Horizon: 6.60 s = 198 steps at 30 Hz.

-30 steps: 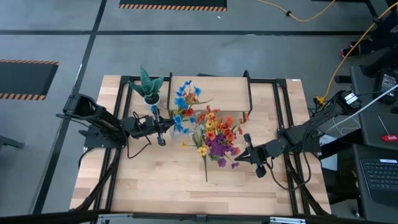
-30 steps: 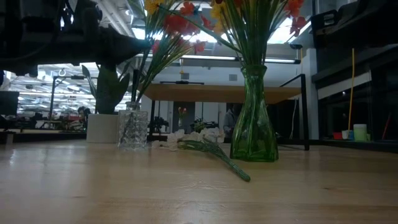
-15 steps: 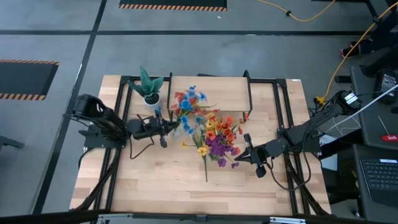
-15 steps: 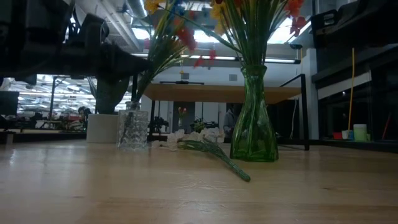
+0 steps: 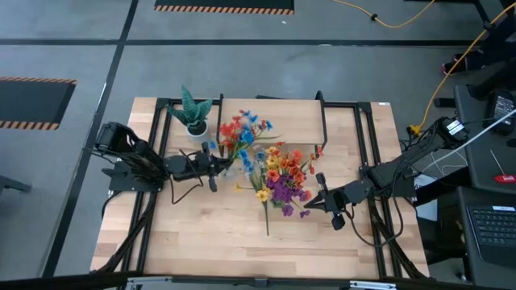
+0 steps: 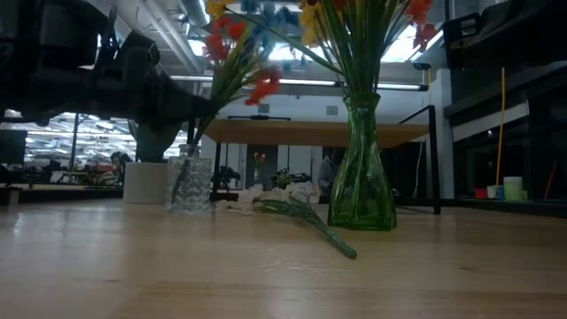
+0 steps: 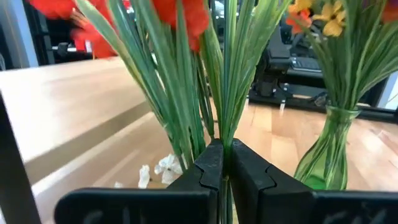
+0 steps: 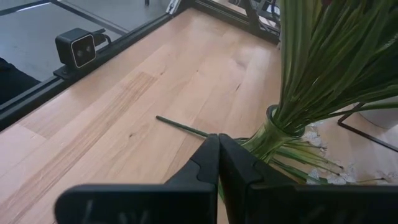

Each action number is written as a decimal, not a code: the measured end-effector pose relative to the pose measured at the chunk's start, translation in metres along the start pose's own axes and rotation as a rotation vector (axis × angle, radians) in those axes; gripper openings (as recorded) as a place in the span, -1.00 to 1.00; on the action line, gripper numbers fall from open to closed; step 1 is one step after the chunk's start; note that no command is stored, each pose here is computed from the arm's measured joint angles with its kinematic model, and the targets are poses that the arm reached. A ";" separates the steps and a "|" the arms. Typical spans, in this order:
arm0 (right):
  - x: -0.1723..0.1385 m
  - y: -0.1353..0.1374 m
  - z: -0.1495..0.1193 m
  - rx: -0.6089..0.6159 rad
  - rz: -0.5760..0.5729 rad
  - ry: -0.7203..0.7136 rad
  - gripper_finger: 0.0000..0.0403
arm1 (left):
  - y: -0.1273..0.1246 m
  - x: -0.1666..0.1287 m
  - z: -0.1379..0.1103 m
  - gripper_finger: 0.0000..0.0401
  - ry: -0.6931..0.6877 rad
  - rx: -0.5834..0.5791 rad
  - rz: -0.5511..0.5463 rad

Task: Pick and place flowers into a vace then onto a shelf
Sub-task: Put the blue flowers into the transparent vase, then put the white flowers into the transparent vase

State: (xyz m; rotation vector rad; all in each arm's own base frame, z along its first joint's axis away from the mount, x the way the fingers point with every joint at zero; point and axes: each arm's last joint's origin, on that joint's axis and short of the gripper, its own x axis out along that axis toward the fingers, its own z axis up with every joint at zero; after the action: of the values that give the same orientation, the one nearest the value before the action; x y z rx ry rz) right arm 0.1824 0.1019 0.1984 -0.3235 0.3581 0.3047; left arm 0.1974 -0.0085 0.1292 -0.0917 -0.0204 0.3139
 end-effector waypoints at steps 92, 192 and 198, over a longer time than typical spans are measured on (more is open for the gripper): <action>0.000 0.001 -0.001 0.050 0.036 0.003 -0.95 | -0.236 0.012 0.069 -0.43 0.671 -0.012 0.182; 0.000 0.002 -0.002 0.051 0.038 0.017 -0.95 | -0.207 0.105 -0.030 -0.51 1.180 -0.270 0.497; 0.000 0.002 -0.002 0.051 0.038 0.017 -0.95 | -0.215 0.092 -0.031 -0.79 1.228 -0.255 0.499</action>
State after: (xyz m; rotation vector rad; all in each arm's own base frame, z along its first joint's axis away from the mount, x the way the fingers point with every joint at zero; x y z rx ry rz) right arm 0.1812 0.1026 0.1964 -0.2697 0.3882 0.3302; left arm 0.3515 -0.1862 0.1189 -0.5347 1.1975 0.7095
